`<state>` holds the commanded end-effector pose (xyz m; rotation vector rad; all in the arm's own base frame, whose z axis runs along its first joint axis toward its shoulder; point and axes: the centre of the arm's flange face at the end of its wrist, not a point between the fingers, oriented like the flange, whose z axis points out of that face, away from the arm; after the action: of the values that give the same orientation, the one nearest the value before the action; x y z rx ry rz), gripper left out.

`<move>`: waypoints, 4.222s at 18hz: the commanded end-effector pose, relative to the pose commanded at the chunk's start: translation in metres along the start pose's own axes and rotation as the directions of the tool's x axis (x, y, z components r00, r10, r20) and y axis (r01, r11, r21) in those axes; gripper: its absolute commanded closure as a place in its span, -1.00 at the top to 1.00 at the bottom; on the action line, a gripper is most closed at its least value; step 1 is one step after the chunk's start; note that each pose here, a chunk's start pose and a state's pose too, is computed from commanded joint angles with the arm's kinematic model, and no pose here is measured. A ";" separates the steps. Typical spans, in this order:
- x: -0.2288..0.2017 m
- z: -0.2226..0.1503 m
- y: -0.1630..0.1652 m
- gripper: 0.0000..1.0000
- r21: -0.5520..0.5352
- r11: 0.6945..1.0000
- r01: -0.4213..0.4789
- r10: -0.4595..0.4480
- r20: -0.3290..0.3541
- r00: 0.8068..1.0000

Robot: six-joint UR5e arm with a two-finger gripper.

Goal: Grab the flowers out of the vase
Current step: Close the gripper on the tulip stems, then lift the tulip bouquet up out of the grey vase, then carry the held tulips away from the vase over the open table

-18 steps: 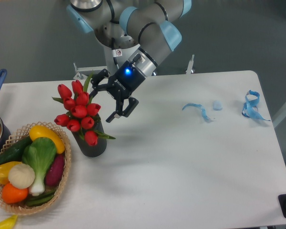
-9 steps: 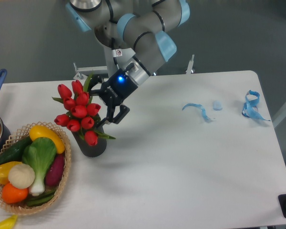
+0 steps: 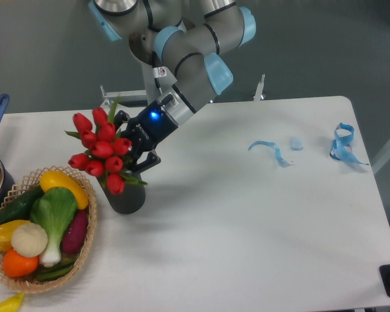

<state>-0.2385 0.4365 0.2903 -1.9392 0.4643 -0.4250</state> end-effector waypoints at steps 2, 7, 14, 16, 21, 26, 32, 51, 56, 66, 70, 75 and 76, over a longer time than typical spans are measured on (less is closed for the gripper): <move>0.001 -0.001 -0.002 -1.00 0.000 1.000 -0.003 0.003 0.002 1.000; 0.001 -0.006 -0.012 -1.00 0.046 0.999 -0.009 0.008 0.005 1.000; 0.007 -0.020 -0.041 -1.00 0.106 0.994 0.020 -0.022 0.014 1.000; 0.004 -0.029 -0.053 -1.00 0.112 0.992 0.050 -0.054 0.028 0.998; 0.004 -0.044 -0.077 -1.00 0.147 0.985 0.091 -0.098 0.039 0.994; 0.006 -0.064 -0.094 -1.00 0.195 0.975 0.107 -0.120 0.053 0.991; -0.005 -0.087 -0.124 -1.00 0.232 0.962 0.147 -0.166 0.065 0.984; -0.080 -0.160 -0.169 -1.00 0.102 0.994 0.047 -0.077 0.308 0.948; -0.084 -0.166 -0.162 -1.00 -0.071 0.993 0.090 -0.050 0.436 0.899; -0.099 -0.156 -0.124 -1.00 -0.347 0.910 0.226 0.009 0.563 0.827; -0.090 -0.135 -0.086 -1.00 -0.412 0.865 0.287 -0.013 0.552 0.834; -0.104 -0.124 -0.062 -1.00 -0.471 0.818 0.330 -0.017 0.554 0.833; -0.107 -0.120 -0.059 -1.00 -0.485 0.807 0.337 -0.017 0.552 0.834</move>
<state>-0.3821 0.4188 0.3816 -2.5812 0.0218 0.1733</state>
